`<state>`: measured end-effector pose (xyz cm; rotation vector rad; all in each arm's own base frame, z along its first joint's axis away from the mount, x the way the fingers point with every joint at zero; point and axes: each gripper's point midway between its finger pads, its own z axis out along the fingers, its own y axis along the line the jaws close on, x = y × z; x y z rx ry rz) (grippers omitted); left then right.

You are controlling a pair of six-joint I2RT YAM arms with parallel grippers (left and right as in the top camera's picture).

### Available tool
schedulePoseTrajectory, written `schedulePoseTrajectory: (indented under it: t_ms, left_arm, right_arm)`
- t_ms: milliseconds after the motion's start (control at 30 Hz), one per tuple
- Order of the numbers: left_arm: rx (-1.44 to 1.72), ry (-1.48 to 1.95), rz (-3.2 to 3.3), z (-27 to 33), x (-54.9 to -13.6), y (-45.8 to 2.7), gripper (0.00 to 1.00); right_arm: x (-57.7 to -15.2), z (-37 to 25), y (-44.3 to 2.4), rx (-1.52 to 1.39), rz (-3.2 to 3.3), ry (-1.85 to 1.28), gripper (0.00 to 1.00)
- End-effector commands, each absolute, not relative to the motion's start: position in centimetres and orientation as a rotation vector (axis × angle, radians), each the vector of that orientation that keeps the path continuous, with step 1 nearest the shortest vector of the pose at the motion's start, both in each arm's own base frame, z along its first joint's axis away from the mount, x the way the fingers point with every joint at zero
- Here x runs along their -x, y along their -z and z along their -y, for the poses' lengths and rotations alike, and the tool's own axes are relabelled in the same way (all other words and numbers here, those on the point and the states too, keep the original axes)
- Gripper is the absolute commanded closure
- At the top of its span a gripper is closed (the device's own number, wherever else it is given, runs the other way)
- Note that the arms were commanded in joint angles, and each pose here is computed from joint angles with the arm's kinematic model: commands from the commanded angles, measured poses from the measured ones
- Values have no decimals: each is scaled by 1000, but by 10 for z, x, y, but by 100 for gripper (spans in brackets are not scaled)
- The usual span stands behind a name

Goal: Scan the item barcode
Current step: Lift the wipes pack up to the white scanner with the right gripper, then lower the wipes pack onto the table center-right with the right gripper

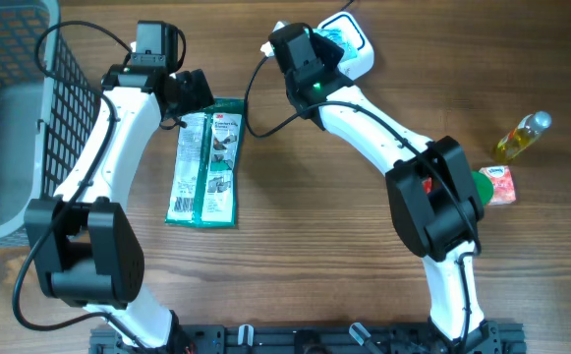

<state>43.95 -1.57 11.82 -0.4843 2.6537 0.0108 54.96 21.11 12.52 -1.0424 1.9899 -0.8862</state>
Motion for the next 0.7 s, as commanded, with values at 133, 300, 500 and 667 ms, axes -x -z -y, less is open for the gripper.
schedulePoseTrajectory:
  t_ms: [133, 300, 500, 667]
  left_arm:
    - [480, -22, -2645, 14, -441, -121, 0]
    - [481, -22, -2644, 14, -441, -121, 0]
    - [481, -22, -2644, 14, -441, -121, 0]
    - [481, -22, -2645, 14, -441, -121, 0]
  right_arm:
    - [-505, -188, -264, 819, -1985, 562, 96]
    - [-411, -189, -258, 822, -2295, -32, 96]
    - [-306, -176, -191, 668, -2869, -547, 96]
    - [-273, -164, -124, 632, -3054, -533, 95]
